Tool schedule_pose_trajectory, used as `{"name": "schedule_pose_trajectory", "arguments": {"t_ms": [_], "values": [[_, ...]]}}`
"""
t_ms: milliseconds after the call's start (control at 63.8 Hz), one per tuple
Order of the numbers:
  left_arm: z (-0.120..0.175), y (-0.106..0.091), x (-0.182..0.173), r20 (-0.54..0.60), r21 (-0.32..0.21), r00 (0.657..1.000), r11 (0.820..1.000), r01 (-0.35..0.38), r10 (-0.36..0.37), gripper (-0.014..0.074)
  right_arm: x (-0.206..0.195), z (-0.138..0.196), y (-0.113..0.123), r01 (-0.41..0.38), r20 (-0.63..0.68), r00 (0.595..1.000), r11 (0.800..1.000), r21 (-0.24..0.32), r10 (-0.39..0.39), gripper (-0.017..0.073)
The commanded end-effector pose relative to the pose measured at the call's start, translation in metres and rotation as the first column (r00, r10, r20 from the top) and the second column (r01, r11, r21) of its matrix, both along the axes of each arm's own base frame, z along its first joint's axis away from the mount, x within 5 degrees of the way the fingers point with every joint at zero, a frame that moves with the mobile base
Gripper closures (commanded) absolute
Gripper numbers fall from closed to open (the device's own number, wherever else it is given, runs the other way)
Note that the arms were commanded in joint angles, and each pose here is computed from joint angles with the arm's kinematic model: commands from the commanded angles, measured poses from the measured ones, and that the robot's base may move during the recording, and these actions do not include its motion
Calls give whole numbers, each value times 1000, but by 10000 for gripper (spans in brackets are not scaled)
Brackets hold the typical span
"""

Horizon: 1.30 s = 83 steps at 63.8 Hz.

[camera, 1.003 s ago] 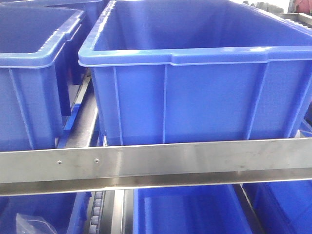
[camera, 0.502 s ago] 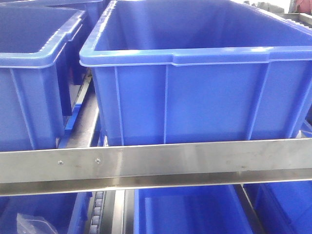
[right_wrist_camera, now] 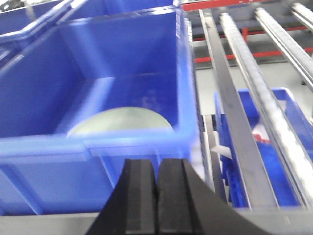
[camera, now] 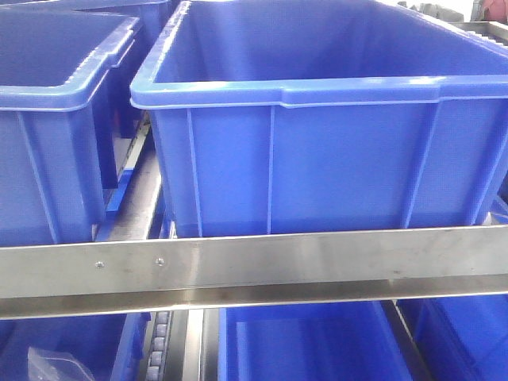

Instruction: Place green plate on second shelf with right arm

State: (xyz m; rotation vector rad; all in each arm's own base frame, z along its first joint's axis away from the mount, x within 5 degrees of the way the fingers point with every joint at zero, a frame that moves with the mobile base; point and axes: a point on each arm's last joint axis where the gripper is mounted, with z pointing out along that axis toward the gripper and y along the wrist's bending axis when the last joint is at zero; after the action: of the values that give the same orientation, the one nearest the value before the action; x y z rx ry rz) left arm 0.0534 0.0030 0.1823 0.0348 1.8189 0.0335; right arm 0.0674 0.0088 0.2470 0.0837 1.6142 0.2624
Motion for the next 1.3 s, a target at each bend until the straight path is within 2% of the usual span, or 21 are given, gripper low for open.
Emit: {"name": "schedule_pose_trajectory", "arguments": {"t_ms": [0,172,376,862,1144,1285], "values": [[-8,-1,1,40,-5,999,1000,17,-17,469,-8,4,-5,52,122,991,998,23,-54,505],[-8,-1,1,40,-5,999,1000,17,-17,469,-17,-20,-6,78,163,983,997,27,-82,505],[-8,-1,1,40,-5,999,1000,17,-17,469,-13,-40,-8,95,135,986,994,58,-102,505],[-8,-1,1,40,-5,999,1000,17,-17,469,-12,-40,-8,93,130,986,994,64,-101,505],[-8,-1,1,40,-5,999,1000,17,-17,469,-12,-40,-8,97,136,986,995,-6,-96,505],[-8,-1,1,40,-5,999,1000,17,-17,469,-12,-40,-8,98,136,986,995,-9,-95,505]]}}
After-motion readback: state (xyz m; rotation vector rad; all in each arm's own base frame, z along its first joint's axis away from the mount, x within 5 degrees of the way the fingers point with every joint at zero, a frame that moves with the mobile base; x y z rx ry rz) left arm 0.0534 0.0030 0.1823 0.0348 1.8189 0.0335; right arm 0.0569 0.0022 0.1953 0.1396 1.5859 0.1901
